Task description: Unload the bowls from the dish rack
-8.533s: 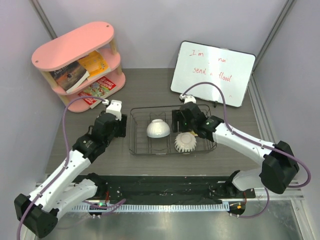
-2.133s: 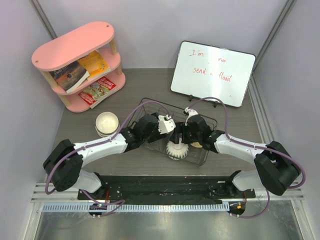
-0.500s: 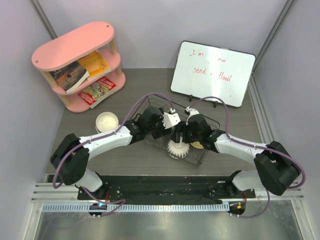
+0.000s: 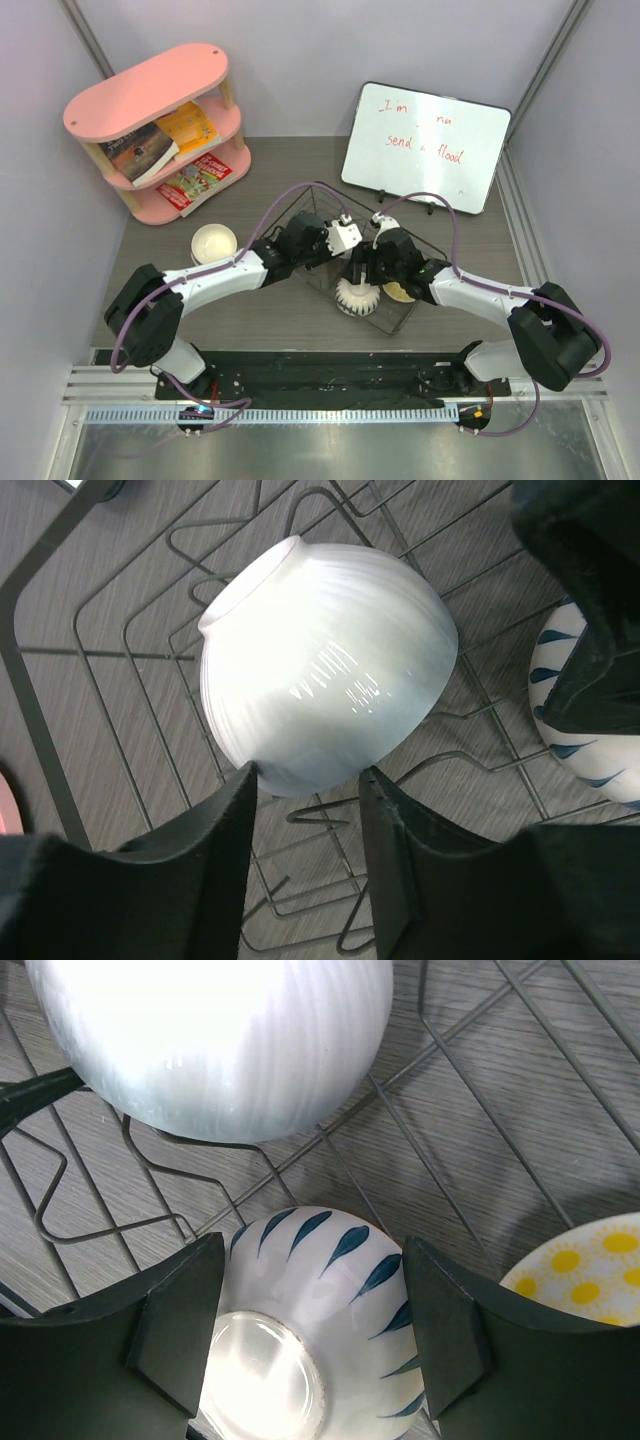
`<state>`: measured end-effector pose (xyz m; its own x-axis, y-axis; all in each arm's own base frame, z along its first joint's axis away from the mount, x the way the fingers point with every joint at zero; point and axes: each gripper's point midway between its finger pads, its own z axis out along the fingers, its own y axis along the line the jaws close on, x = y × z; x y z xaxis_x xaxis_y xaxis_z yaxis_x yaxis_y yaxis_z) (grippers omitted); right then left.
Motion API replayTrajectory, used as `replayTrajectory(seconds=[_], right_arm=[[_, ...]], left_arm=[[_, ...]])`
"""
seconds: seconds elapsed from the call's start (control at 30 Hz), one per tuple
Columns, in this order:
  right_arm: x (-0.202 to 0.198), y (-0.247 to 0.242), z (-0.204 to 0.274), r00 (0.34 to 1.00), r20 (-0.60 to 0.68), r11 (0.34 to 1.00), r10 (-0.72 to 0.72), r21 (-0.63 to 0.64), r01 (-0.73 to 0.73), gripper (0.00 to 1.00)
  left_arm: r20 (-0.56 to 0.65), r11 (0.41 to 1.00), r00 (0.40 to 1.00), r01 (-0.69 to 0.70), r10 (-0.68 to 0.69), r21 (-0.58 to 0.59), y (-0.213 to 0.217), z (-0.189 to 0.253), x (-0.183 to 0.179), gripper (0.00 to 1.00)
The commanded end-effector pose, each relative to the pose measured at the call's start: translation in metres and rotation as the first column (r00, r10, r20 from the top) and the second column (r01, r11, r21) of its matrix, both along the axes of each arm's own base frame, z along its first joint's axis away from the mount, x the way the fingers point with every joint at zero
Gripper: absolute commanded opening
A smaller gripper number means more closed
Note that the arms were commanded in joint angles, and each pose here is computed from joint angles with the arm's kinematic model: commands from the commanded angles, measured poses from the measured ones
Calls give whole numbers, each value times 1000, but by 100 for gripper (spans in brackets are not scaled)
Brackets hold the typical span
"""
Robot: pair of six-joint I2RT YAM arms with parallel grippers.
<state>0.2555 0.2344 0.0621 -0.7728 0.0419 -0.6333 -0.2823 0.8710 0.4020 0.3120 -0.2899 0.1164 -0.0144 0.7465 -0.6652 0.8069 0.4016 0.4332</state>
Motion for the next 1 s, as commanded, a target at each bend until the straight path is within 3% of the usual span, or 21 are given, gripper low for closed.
replayTrajectory(seconds=[0.0,0.2,0.23,0.37,0.6,0.8,0.97], right_arm=[[-72,-29,-59,954,-289,981,77,-150,-125,72],[-68,-28,-54,958,-275,982,77,-147,-121,72],[-68,-28,-52,960,-270,982,75,-147,-119,72],[-59,-27,-31,975,-213,986,64,-140,-95,73],[-37,-43,19,997,-75,975,17,-220,-34,73],[-26,-39,59,999,-10,978,32,-204,-33,73],[-10,-29,85,998,41,977,53,-209,-43,74]], left_arm=[[67,988,998,31,-21,-153,-25,33,10,38],[69,986,998,16,-4,-168,-19,38,6,30],[69,985,998,8,4,-172,-18,40,7,32],[58,983,997,-38,50,-180,-13,43,8,54],[-18,959,981,-192,192,-210,4,35,8,58],[-37,929,977,-209,208,-304,13,62,-8,60],[19,871,942,-302,335,-388,43,102,-9,64]])
